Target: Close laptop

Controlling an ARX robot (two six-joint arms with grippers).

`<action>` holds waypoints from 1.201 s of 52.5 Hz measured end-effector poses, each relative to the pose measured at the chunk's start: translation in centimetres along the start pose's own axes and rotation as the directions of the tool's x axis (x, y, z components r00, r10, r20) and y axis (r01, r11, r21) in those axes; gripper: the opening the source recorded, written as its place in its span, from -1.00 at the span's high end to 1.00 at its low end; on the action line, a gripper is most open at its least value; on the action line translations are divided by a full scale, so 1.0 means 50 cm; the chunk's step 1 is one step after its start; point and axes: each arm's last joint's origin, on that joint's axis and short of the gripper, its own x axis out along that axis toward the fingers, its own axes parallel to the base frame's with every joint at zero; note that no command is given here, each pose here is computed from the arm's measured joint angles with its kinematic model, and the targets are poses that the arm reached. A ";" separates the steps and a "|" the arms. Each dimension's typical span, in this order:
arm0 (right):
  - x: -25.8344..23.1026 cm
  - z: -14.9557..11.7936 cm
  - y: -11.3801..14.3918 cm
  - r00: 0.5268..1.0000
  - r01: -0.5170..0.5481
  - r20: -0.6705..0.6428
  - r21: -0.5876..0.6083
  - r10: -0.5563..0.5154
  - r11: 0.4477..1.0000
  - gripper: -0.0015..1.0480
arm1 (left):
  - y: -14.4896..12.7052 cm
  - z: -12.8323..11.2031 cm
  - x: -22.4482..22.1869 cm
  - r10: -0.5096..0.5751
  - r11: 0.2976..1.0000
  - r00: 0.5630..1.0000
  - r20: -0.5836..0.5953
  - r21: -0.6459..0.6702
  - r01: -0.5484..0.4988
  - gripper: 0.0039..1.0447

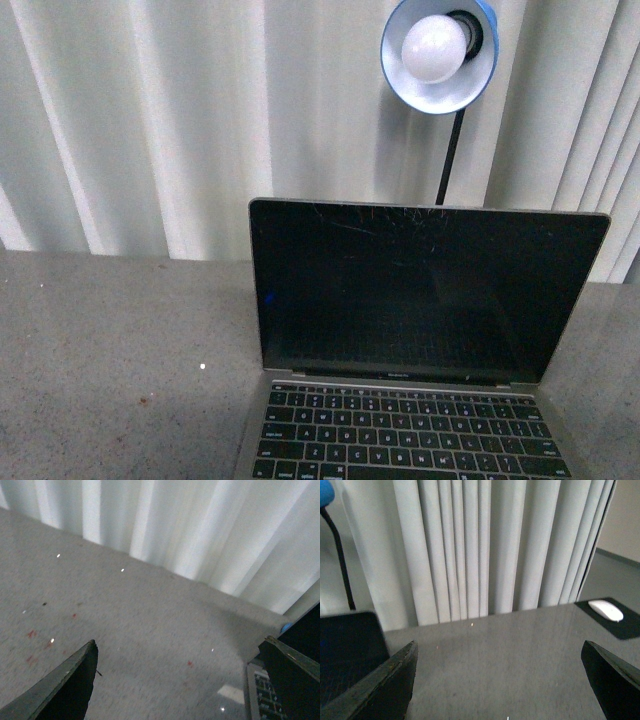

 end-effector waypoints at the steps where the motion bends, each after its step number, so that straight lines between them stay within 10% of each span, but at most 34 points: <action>1: 0.016 0.004 0.001 1.000 -0.012 -0.001 -0.013 0.012 1.000 -0.86 | -0.007 0.012 0.017 -0.016 1.000 1.000 0.019 0.010 0.016 -0.87; 25: 0.363 0.087 0.049 0.912 -0.406 -0.166 -0.483 0.374 0.776 -0.86 | -0.176 0.139 0.305 -0.407 0.786 0.900 -0.156 0.442 0.432 -0.87; 63: 0.529 0.109 0.087 0.638 -0.680 -0.443 -0.708 0.629 0.191 -0.86 | -0.352 0.186 0.486 -0.449 0.123 0.756 -0.475 0.806 0.579 -0.87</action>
